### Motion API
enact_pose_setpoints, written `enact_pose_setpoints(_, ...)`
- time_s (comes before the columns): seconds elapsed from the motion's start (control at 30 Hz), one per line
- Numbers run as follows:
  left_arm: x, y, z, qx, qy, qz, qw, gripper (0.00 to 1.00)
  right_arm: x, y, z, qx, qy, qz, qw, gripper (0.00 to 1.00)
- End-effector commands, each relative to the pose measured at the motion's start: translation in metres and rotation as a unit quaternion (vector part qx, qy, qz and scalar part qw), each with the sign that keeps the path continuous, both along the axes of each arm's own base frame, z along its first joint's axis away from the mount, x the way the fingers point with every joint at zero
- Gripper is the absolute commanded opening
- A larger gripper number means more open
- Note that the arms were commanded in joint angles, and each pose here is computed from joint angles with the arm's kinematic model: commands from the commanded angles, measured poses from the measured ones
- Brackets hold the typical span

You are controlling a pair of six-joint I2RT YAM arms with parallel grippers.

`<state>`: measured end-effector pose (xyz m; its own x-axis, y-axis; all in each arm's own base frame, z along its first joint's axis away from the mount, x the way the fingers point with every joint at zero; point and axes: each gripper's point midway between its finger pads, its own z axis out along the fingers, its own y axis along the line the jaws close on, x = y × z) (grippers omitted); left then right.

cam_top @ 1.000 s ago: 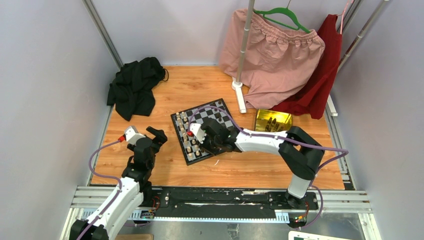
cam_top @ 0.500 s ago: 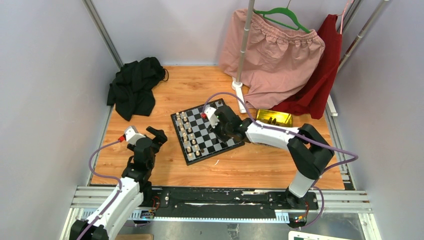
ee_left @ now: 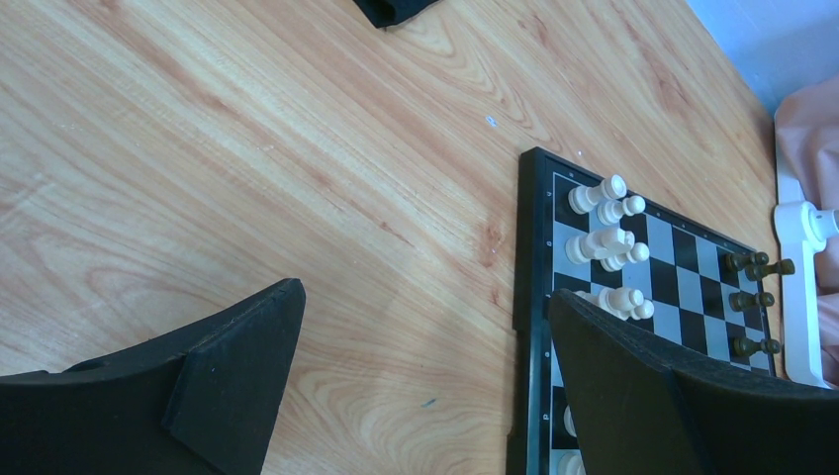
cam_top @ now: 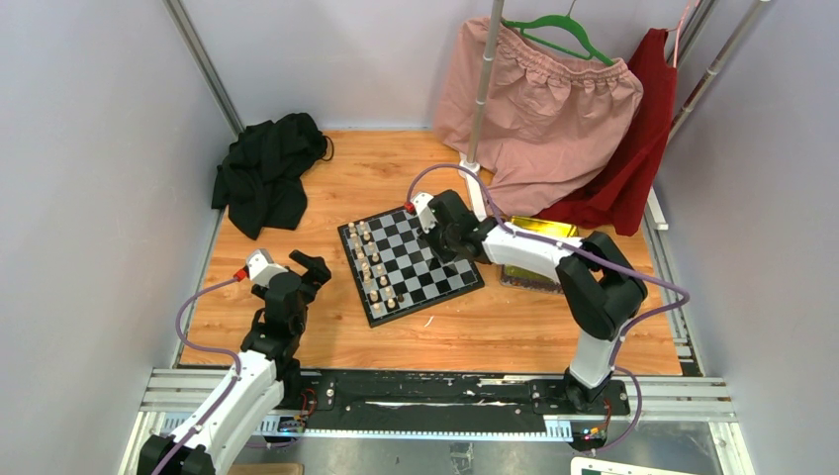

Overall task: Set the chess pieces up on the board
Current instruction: Place the chess piece on the chessboard.

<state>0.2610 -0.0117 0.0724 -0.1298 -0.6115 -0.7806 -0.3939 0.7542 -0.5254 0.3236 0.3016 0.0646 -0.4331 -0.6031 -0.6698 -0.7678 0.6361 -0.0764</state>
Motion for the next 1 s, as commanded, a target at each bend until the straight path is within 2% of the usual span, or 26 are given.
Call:
enact_pose_setpoints(0.0, 0.000, 0.004, -0.001, 0.009, -0.002, 0.006, 1.000, 1.00, 0.017, -0.003, 0.000, 0.000, -0.001, -0.023, 1.000, 0.09)
enact_pose_setpoints(0.6, 0.001, 0.003, -0.001, 0.010, -0.001, 0.005, 1.000, 1.00, 0.032, -0.014, -0.015, -0.009, 0.010, -0.052, 0.999, 0.09)
enact_pose_setpoints(0.97, 0.000, 0.004, -0.001, 0.009, -0.001, 0.005, 1.000, 1.00, 0.033, -0.015, -0.004, -0.003, 0.000, -0.053, 0.999, 0.34)
